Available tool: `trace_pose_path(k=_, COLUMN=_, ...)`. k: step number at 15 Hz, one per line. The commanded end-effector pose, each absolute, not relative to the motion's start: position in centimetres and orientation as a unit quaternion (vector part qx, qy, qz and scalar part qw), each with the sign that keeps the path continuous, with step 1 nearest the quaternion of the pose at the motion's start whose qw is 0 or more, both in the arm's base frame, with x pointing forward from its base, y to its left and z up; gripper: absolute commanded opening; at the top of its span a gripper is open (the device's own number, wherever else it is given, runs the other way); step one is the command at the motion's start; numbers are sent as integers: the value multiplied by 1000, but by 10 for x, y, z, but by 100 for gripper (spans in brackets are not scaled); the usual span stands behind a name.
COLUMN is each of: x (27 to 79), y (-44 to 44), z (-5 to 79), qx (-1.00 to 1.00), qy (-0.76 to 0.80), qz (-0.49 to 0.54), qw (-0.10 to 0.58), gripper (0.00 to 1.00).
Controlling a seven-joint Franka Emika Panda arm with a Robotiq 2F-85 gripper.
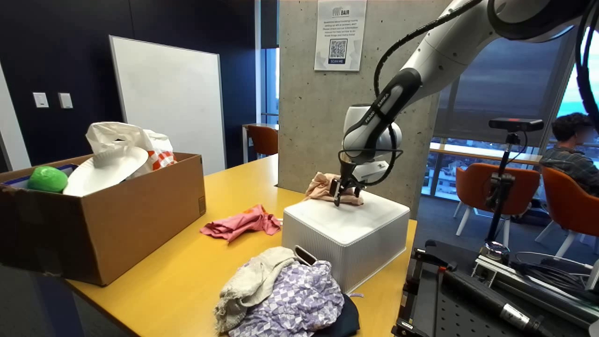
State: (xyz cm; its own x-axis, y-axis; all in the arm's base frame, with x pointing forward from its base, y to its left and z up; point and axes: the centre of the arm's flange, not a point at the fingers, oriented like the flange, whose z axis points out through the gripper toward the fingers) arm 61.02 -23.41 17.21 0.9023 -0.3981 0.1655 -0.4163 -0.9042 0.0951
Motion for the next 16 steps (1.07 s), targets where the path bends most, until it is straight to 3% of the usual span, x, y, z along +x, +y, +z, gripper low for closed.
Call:
trace_pose_path(k=1, x=594, y=-231, z=199, qx=973, qy=-204, qz=93, qw=43, gripper=100)
trace_pose_path(k=16, x=607, y=-237, z=181, qx=979, qy=-181, qz=77, qw=49, gripper=100)
